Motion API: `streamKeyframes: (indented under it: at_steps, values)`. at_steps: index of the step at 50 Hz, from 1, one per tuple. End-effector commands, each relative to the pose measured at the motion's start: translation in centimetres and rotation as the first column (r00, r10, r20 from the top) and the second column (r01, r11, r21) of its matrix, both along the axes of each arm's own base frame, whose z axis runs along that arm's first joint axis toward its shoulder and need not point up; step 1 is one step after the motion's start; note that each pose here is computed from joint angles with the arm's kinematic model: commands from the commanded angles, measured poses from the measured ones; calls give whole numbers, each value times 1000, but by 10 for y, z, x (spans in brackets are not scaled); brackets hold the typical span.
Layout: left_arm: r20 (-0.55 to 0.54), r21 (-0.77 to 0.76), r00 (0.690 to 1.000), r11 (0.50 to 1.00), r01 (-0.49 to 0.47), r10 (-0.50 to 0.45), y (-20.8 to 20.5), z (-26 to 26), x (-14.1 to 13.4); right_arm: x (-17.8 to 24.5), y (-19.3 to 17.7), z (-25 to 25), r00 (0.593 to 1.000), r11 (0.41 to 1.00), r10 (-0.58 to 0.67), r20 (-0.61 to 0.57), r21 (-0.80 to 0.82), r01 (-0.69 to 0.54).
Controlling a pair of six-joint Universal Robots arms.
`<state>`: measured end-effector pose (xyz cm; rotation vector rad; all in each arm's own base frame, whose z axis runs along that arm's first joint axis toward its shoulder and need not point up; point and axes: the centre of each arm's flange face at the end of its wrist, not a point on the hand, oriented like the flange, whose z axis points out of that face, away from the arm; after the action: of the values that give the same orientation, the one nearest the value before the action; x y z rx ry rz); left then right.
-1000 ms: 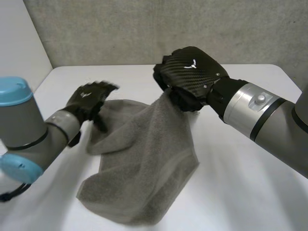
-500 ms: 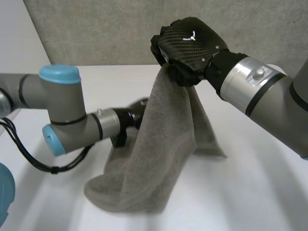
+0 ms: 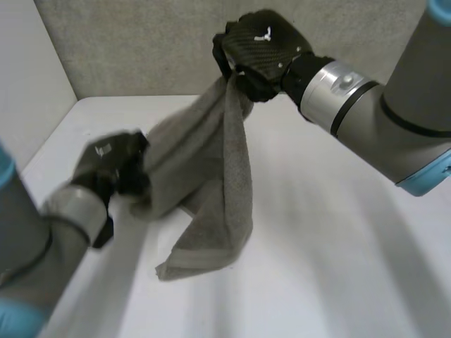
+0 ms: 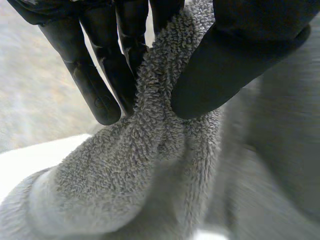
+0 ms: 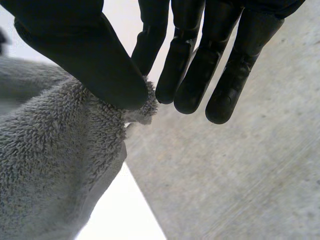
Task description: Fold the laundry
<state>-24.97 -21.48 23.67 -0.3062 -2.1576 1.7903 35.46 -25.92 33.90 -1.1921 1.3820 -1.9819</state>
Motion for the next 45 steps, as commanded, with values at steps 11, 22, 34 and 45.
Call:
streamKeyframes:
  at_steps: [11, 22, 34, 45]
  values:
    - [7, 204, 973, 952, 226, -233, 106, -41, -15, 0, 23, -89, 976, 976, 101, -192, 211, -59]
    - [31, 48, 1000, 999, -2, 0, 10, 4, 12, -15, 58, -86, 944, 959, 247, -217, 194, -206]
    - [110, 145, 973, 972, 185, -202, -62, -48, -9, -22, 67, -80, 944, 959, 251, -213, 184, -213]
    - [49, 216, 940, 922, 320, -337, -70, -77, -20, -22, 70, -76, 941, 956, 270, -206, 172, -237]
